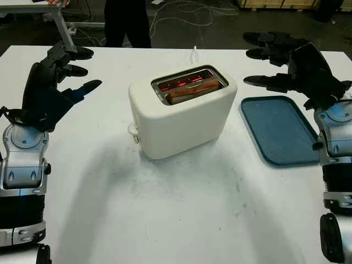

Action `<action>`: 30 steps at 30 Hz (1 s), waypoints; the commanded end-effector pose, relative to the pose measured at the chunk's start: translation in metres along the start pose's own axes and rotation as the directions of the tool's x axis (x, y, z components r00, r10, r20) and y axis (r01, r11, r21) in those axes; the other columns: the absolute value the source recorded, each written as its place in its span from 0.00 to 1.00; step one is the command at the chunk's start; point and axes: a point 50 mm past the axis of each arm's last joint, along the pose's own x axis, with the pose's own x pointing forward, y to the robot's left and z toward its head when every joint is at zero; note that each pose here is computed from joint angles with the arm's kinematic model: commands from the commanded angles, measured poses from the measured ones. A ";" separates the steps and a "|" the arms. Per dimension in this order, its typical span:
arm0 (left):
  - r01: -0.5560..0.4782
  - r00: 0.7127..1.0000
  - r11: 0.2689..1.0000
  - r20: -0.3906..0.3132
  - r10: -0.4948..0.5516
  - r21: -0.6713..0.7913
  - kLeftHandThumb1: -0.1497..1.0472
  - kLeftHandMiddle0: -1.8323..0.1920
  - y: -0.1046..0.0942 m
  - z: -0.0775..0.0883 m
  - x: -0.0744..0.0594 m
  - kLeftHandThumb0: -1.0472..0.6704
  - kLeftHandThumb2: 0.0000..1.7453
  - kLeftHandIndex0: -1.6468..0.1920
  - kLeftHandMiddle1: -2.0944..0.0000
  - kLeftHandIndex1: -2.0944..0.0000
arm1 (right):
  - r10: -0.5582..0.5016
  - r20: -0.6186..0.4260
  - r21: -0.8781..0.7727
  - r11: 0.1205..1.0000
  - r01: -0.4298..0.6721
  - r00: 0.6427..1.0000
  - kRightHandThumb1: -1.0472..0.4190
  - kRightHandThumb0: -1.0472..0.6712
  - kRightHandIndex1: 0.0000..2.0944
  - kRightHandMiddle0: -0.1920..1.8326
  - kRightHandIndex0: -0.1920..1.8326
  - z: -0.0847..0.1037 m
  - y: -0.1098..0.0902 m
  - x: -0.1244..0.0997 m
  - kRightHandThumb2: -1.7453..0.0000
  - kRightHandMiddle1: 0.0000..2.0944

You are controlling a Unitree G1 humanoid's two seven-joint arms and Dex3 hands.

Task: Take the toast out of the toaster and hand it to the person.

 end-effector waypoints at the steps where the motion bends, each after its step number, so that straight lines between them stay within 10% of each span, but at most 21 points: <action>1: -0.002 1.000 1.000 0.005 0.002 -0.001 0.89 0.79 -0.001 0.000 -0.002 0.29 0.02 0.76 0.47 0.58 | -0.006 0.006 0.008 1.000 0.005 1.000 0.19 0.56 0.22 0.37 0.27 0.000 -0.001 0.000 1.00 0.00; 30: -0.006 1.000 1.000 0.005 0.006 -0.012 0.89 0.80 -0.001 0.001 -0.001 0.30 0.01 0.76 0.47 0.57 | -0.003 0.002 -0.007 1.000 0.003 1.000 0.19 0.57 0.23 0.37 0.26 0.001 -0.001 0.000 1.00 0.00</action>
